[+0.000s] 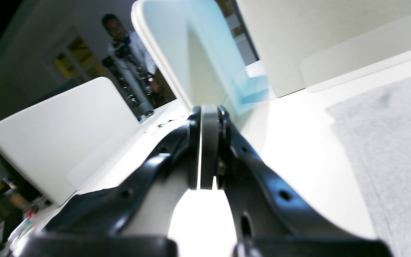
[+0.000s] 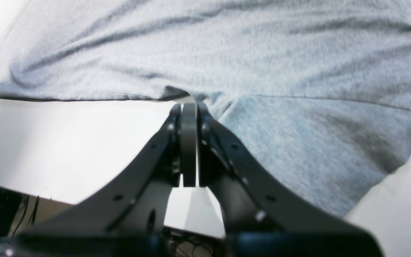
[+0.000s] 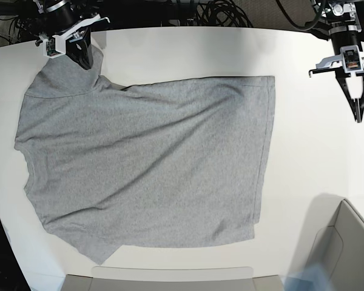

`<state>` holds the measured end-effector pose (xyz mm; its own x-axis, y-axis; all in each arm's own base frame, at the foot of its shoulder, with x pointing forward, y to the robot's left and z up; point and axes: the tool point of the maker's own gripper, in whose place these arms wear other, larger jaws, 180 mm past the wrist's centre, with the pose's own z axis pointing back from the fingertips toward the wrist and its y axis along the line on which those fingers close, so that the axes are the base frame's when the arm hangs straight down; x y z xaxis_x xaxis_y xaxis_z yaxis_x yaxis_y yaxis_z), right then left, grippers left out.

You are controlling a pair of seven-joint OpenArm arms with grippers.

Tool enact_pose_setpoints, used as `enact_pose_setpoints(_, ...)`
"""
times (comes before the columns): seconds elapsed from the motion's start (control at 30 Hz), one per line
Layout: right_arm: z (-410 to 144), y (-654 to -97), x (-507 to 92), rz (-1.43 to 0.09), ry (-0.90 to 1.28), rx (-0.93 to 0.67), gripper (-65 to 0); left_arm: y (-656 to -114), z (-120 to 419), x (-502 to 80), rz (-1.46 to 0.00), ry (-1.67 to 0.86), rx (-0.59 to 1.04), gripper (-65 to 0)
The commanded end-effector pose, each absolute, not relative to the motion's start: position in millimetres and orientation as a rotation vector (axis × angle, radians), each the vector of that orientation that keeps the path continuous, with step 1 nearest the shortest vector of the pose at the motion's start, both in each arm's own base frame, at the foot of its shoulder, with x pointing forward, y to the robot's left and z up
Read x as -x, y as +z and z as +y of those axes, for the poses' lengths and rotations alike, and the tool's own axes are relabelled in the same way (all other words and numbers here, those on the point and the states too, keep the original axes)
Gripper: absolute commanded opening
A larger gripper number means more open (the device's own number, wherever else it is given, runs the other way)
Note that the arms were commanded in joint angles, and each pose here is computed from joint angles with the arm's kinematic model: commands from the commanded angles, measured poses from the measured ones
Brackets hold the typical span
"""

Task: Fold the T-shirt properly
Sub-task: 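Move both grippers down to the shirt's shoulder and hem corners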

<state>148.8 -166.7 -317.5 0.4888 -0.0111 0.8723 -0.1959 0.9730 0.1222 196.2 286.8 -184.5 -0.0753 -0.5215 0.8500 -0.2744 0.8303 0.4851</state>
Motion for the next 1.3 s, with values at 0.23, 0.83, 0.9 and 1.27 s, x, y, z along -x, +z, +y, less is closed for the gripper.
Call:
enact_pose_setpoints(0.23,-169.5,-296.8,-168.9,-1.139,0.173,-0.217,-60.8,-191.3,211.5,-217.8,-1.783,-0.249,-0.349,-44.0)
enact_pose_setpoints(0.83,-256.3,-328.8,-149.8,-0.934,-0.389,-0.253,-43.6,-241.6,151.1,-207.1,-1.607,-0.243,-0.102,-39.9)
enact_pose_setpoints(0.9,-262.1,-337.1,-144.1,-0.919,-0.431,-0.301,-43.6,-248.3,152.5,-207.4,-1.569,-0.24,-0.106,-39.9)
enact_pose_setpoints(1.27,-313.1,-379.6,-121.5,-0.825,-0.598,-0.317,-43.7,-251.3,154.1,-208.9,-1.55,-0.265,-0.109,-39.9)
